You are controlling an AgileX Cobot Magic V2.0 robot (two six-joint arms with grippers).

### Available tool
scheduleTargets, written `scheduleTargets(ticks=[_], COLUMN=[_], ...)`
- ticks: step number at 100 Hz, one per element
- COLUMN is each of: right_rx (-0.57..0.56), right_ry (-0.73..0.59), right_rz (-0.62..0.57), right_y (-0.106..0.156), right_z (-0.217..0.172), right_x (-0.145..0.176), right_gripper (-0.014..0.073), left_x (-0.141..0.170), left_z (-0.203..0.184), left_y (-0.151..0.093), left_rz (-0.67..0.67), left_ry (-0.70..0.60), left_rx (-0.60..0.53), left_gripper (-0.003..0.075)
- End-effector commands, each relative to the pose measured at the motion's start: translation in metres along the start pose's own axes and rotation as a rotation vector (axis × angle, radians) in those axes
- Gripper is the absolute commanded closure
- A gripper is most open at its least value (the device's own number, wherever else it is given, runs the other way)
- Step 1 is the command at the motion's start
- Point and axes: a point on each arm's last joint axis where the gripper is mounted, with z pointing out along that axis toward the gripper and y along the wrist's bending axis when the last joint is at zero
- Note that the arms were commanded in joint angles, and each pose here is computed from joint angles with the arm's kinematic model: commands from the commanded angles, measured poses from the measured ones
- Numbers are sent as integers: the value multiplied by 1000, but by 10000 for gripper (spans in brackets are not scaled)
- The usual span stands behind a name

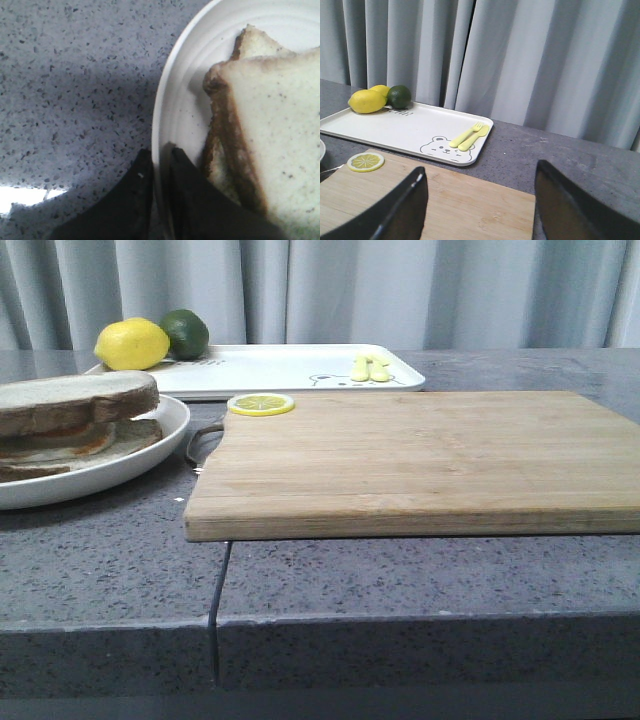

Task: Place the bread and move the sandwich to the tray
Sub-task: 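Grasp the rim of the sandwich plate with the left gripper, then lift the plate with the left gripper and carry it over the tray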

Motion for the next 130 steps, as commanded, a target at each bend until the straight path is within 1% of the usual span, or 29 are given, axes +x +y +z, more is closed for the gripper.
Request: scheduleTargets(ticks=[1,22,46,62,69,88,114,130], right_rx=[55,56,57,57,57,57,64,69], right_ry=[-69,-70,-71,-71,-71,-71,-78,-83], right_rz=[-3,-3,-3,-3,-3,-3,-3,-3], right_y=[-6,-6,-6,-6,-6,-6,-6,-7], right_z=[0,0,0,0,0,0,-1,-1], right_x=[-13,-13,-13,-13,-13,-13,-14,-14], right_gripper=[125,125,125,125,125,125,125,125], left_x=[-7,-19,-40,-57,-66,-97,-142,-167], left_z=[-9,-33,-68,-79,-77,-50,-11,15], left_y=[-5,-20,-39,-48,-52,-60,-80,-89], left_rz=[-3,-126,-213,-243,-257,-299,-307,-295], left_ry=[-49,-130,-223,-266,-267,-228,-145,-113], left_rx=[31,160,308,366,382,398,495,516], left_gripper=[739,739,739,739,739,739,739,739])
